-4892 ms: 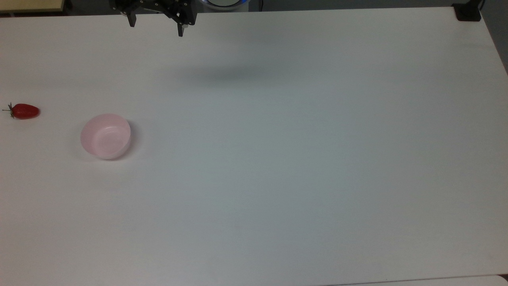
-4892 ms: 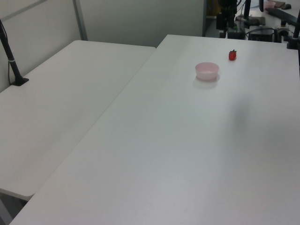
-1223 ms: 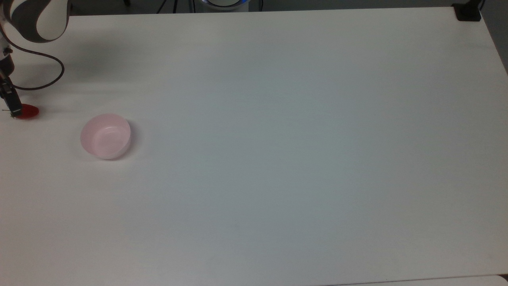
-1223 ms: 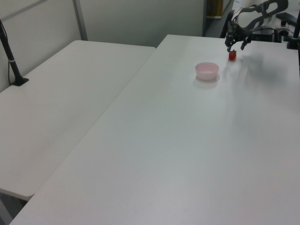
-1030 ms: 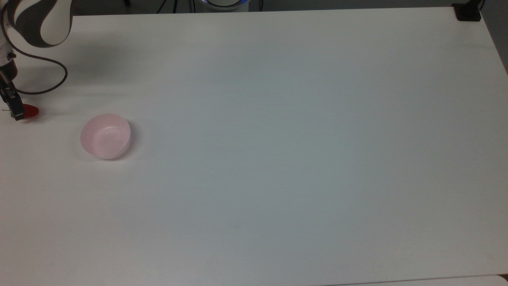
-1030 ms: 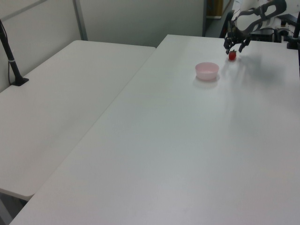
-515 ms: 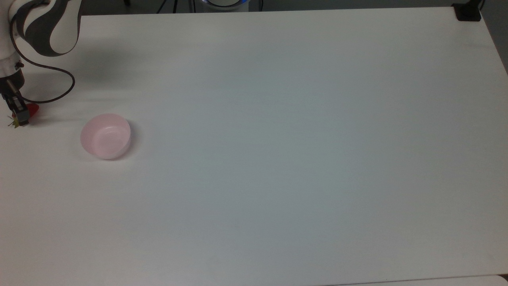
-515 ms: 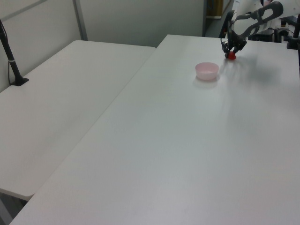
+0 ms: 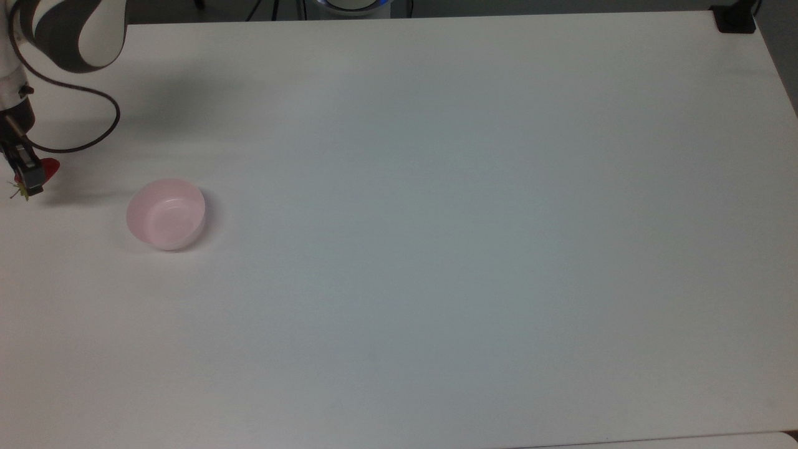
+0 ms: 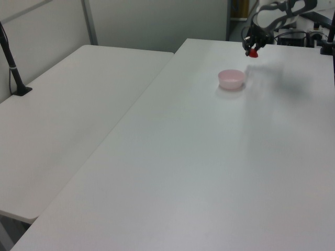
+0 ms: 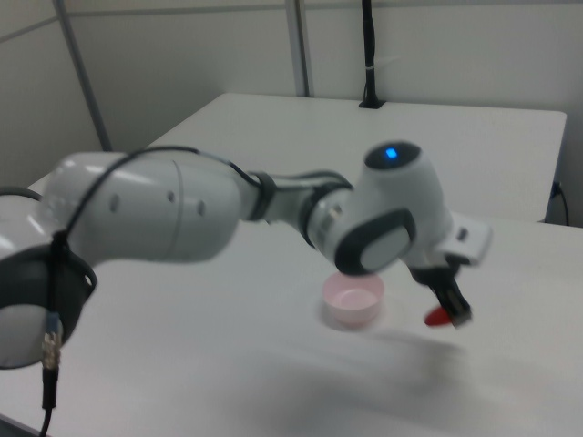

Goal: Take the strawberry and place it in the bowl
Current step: 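Carry the strawberry over the pink bowl and release it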

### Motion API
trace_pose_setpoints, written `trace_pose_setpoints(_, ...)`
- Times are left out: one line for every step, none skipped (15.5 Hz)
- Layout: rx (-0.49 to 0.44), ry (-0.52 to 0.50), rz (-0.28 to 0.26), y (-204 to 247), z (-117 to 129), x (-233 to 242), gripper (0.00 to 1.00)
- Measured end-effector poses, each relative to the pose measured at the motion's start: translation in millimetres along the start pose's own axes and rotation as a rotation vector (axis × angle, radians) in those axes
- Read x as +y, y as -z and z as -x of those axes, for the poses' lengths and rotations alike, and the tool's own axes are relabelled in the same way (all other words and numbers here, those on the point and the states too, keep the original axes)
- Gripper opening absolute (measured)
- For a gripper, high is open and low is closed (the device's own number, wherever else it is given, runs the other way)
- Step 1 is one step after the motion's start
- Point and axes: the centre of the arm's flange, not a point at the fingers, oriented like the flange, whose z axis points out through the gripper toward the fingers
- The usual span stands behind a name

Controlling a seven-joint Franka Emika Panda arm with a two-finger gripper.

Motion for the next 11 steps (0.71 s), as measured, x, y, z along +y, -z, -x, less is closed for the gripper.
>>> trace_pose_setpoints(0.0,0.007,-0.011,11.8,1.5,-15.4,0.38)
trace_pose_setpoints(0.002,0.018,-0.021,22.6,4.3,-33.8,0.38)
trace_pose_setpoints(-0.003,0.027,-0.029,30.1,9.0,-52.8,0.38)
trace_pose_setpoints(-0.013,0.039,-0.036,34.9,15.3,-72.0,0.38)
trace_pose_setpoints(-0.022,0.056,-0.043,37.2,22.8,-91.8,0.38)
trace_pose_setpoints(-0.031,0.073,-0.049,37.8,30.3,-109.8,0.38)
trace_pose_setpoints(-0.046,0.091,-0.052,37.6,39.0,-126.8,0.38)
trace_pose_setpoints(-0.062,0.106,-0.053,37.4,47.4,-142.0,0.38)
trace_pose_setpoints(-0.077,0.121,-0.053,37.2,54.7,-154.0,0.38)
trace_pose_setpoints(-0.092,0.136,-0.05,36.9,60.9,-162.8,0.41)
trace_pose_setpoints(-0.109,0.147,-0.044,36.1,65.8,-168.2,0.49)
